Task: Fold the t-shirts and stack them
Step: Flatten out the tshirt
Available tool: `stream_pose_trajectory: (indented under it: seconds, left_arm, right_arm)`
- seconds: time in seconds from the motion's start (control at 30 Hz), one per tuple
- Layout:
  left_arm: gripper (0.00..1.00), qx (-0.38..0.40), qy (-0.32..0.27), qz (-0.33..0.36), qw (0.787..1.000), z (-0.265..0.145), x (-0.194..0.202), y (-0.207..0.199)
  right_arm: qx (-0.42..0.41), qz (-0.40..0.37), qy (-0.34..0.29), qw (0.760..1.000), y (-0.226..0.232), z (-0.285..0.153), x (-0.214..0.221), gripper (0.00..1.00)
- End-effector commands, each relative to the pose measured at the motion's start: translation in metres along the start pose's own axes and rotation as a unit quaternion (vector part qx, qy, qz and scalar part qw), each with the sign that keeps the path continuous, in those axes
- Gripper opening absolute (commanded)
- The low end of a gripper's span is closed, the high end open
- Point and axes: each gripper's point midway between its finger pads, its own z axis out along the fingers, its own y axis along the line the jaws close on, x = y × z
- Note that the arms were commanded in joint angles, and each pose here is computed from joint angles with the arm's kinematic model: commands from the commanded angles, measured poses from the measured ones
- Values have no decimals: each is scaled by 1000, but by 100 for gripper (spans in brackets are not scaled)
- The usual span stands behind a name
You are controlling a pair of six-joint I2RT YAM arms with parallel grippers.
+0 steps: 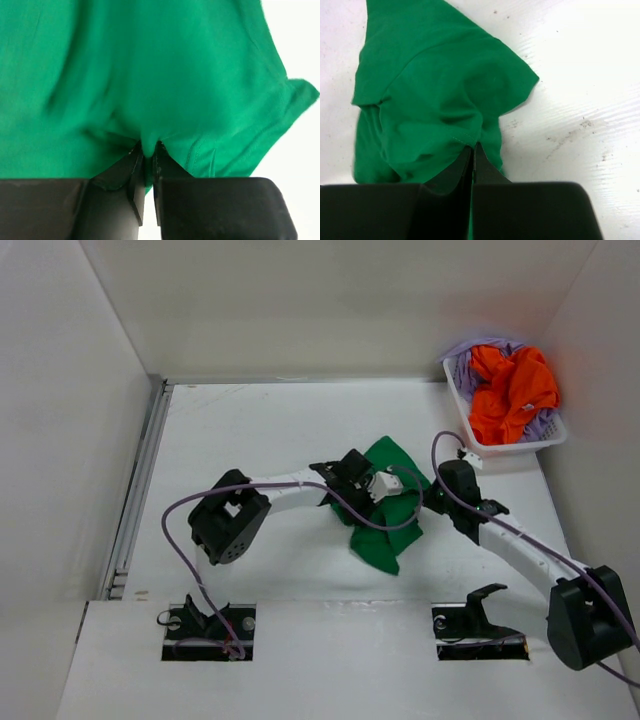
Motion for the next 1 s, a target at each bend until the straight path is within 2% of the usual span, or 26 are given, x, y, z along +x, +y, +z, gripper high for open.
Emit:
stream_pose_trajectory:
  seconds: [0.0,0.2,0.3,0.4,0.47,0.5,0.57,0.67,0.77,0.97]
  left_arm:
    - [0,-86,6,16,996,-52,20,46]
    - [0,-151,50,26,987,-109,56,108]
    - [5,-193,73,34,978,-130,70,146]
    - [20,-221,92,48,970,-143,79,168]
    - [36,-235,87,51,967,-154,76,175]
    - [47,-242,78,48,966,-163,72,177]
    - [55,-253,55,40,965,-182,63,176]
    - [57,-246,21,28,969,-207,54,161]
    - [55,-220,10,16,975,-214,58,137]
    - [42,-105,17,-19,994,-175,86,71]
  right_arm:
    - [-13,14,-19,1000,0,-3,-9,0]
    - [-10,8,19,1000,-1,4,21,0]
    - [-14,8,34,999,5,8,34,0]
    - [-23,-7,47,999,17,11,44,0]
    - [-27,-13,49,998,25,12,44,0]
    - [-29,-15,50,998,28,13,44,0]
    - [-34,-17,48,998,34,14,41,0]
    - [-38,-24,47,998,37,15,39,0]
    - [-41,-32,49,997,39,16,39,0]
    - [-50,-37,53,997,42,16,40,0]
